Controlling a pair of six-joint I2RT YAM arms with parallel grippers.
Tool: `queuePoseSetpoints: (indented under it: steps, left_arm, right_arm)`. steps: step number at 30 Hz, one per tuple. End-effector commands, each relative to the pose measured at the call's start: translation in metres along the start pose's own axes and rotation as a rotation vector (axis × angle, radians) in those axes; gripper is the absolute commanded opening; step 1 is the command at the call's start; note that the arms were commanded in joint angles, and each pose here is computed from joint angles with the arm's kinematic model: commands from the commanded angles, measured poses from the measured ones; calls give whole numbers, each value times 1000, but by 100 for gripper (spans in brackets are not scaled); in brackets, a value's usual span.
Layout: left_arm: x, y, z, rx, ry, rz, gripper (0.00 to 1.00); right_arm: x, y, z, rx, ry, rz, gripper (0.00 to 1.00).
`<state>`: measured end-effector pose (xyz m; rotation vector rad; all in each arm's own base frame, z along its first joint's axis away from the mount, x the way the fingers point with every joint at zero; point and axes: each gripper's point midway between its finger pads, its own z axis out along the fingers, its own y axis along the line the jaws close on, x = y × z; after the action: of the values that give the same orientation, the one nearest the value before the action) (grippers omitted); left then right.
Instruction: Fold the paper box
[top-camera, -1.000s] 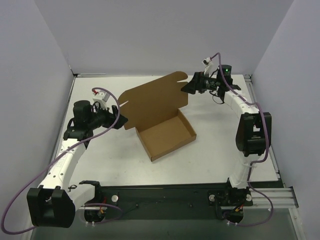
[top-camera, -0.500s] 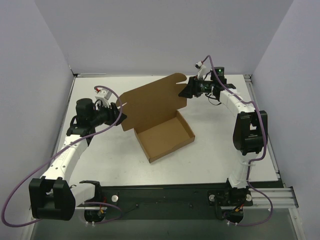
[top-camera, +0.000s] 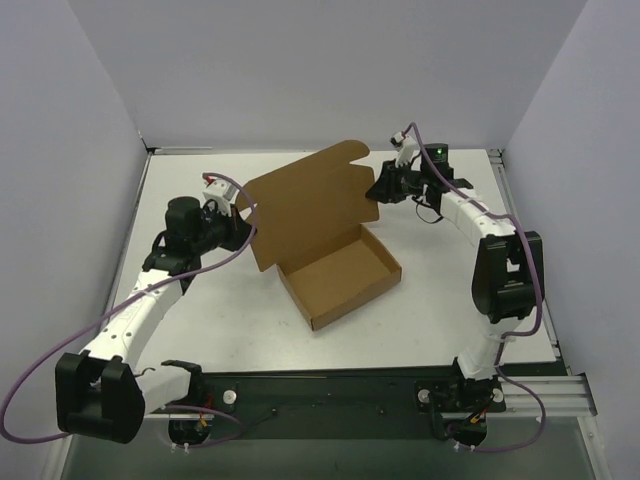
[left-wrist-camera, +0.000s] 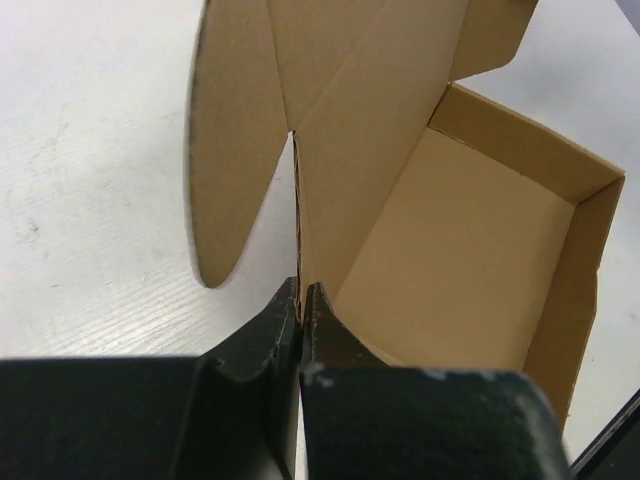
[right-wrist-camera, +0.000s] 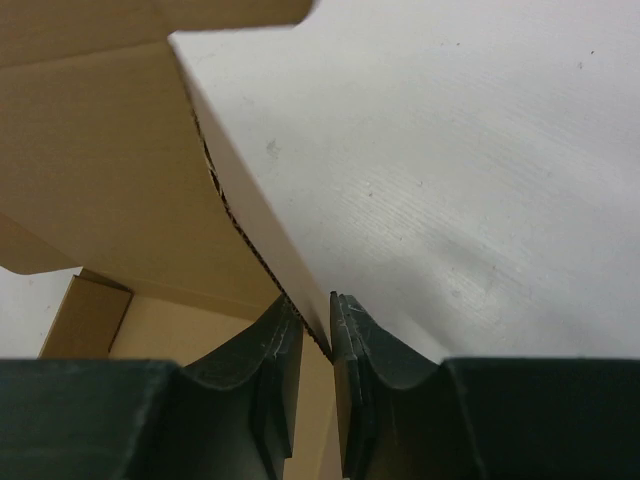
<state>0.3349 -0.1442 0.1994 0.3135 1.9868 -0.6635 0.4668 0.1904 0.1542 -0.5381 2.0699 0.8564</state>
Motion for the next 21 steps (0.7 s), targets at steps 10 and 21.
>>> queuePoseSetpoints:
  steps: [10,21]
  left_arm:
    - [-68,-29,21,-121,-192,140,0]
    - [-106,-58,52,-207,-359,143,0]
  right_arm:
    - [-12,50,-41,322,-112,-199,8]
    - [-7,58,-47,544,-237,-91,0]
